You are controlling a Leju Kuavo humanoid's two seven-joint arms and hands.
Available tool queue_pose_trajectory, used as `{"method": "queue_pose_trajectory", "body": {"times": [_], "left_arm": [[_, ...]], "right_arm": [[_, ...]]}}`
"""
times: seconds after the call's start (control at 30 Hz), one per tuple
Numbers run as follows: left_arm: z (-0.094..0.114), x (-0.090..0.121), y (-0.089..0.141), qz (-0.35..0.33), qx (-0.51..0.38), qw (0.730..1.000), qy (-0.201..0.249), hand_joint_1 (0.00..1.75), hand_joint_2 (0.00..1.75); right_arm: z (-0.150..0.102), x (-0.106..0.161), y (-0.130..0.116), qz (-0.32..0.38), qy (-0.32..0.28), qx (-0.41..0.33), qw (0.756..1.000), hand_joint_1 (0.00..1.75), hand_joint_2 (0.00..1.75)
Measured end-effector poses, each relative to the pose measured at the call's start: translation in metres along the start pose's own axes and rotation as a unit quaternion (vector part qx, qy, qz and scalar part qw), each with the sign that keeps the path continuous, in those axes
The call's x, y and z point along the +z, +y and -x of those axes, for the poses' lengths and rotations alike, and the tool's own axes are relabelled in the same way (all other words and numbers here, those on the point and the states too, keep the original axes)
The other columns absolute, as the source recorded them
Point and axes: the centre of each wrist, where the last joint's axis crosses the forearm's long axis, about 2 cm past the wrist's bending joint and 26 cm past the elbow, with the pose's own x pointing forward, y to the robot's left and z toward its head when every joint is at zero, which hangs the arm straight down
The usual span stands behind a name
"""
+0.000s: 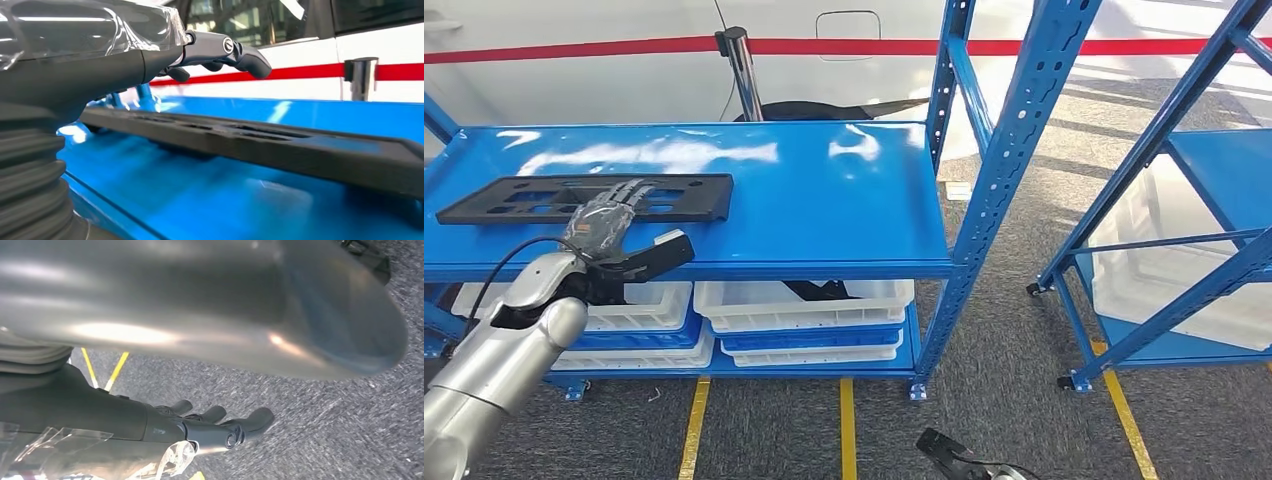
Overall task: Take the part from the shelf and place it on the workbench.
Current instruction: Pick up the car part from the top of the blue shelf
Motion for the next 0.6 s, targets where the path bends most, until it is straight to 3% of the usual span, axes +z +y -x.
{"method": "queue_pose_trajectory", "body": {"times": [0.3, 0.6], "left_arm": [[0.04, 0.021, 0.002, 0.006, -0.023, 0.998, 0.062, 0.0, 1.75], [0.065, 0.037, 0.002, 0.017, -0.025, 0.994, 0.105, 0.0, 1.75]], "right_arm": [[0.001, 0.0, 0.001, -0.002, 0.001, -0.001, 1.0, 0.0, 0.0], [0.001, 0.0, 0.001, -0.002, 0.002, 0.0, 1.0, 0.0, 0.0]]}}
